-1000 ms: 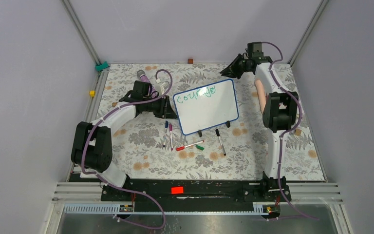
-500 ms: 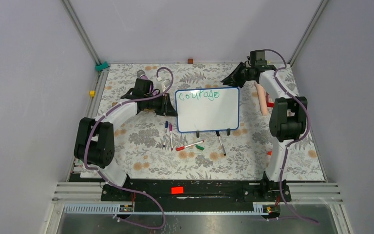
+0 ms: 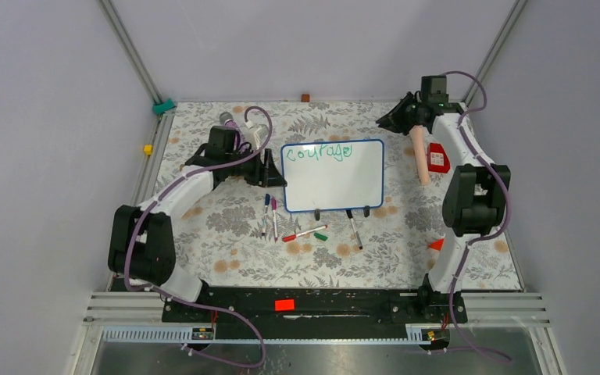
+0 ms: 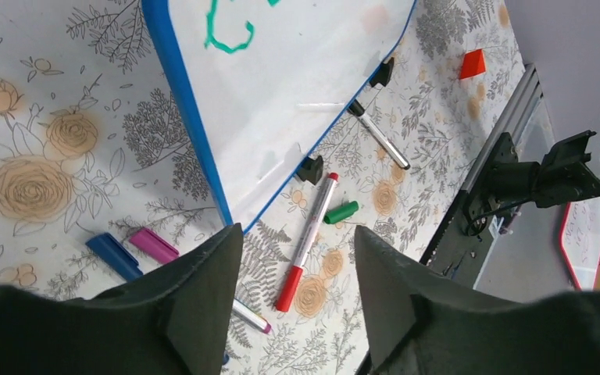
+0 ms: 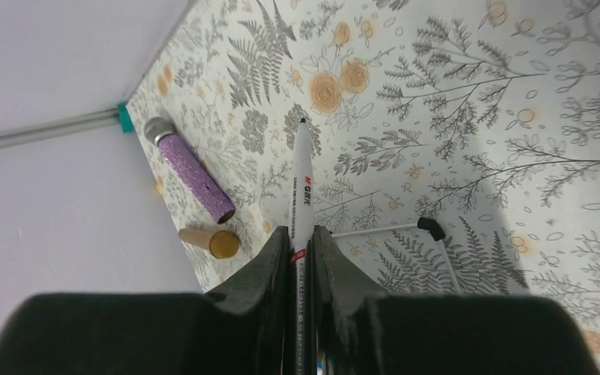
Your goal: Write a sentence on the whiteboard
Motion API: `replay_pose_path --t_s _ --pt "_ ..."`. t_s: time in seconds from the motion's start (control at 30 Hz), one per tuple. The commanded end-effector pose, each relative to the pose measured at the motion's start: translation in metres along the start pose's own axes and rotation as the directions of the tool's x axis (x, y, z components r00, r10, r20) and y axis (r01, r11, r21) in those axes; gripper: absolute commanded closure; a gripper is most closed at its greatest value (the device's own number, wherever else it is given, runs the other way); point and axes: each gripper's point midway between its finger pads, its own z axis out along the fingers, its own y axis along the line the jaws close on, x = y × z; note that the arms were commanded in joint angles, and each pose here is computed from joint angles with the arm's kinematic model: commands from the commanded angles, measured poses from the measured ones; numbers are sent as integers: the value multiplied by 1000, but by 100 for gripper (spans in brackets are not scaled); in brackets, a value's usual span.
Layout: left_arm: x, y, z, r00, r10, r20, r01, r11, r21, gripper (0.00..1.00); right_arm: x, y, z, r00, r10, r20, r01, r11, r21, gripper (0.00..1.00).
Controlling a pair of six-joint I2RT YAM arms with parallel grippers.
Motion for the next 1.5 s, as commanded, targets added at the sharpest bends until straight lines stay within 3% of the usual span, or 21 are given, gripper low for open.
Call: replay_pose_path --t_s 0.0,0.23,0.53,0.77,0.83,0.97,1.03,1.13,1.27,1.47 --pt "-17 -11 -19 993 47 112 -42 998 -47 34 -26 41 -63 981 -59 186 71 996 -59 100" --pt "-7 -14 -46 979 24 204 6 990 -143 1 -4 41 -129 945 -148 292 167 985 -40 100" --pt "-9 -30 -72 938 -5 347 70 982 -173 1 50 5 -200 885 -294 361 296 954 51 100" --pt "-27 -22 -106 869 -45 492 210 935 -286 1 85 9 -219 833 -431 347 428 899 91 100" --pt "-32 -11 -127 830 -58 555 295 890 -348 1 91 15 -220 814 -470 342 469 879 91 100" --pt "-26 21 -170 705 -125 698 546 724 -421 1 102 27 -221 758 -570 318 561 818 129 100" --pt "-24 21 -180 676 -148 722 582 707 -401 1 110 33 -224 749 -591 299 584 802 124 100" --pt "-24 8 -174 699 -164 696 534 768 -355 1 123 32 -223 741 -605 291 603 790 107 100" --pt "-18 -1 -176 724 -165 670 510 782 -359 1 134 30 -220 763 -585 273 592 803 68 100" --pt "-28 0 -182 691 -148 708 526 774 -351 1 143 25 -229 725 -645 242 642 760 101 100"
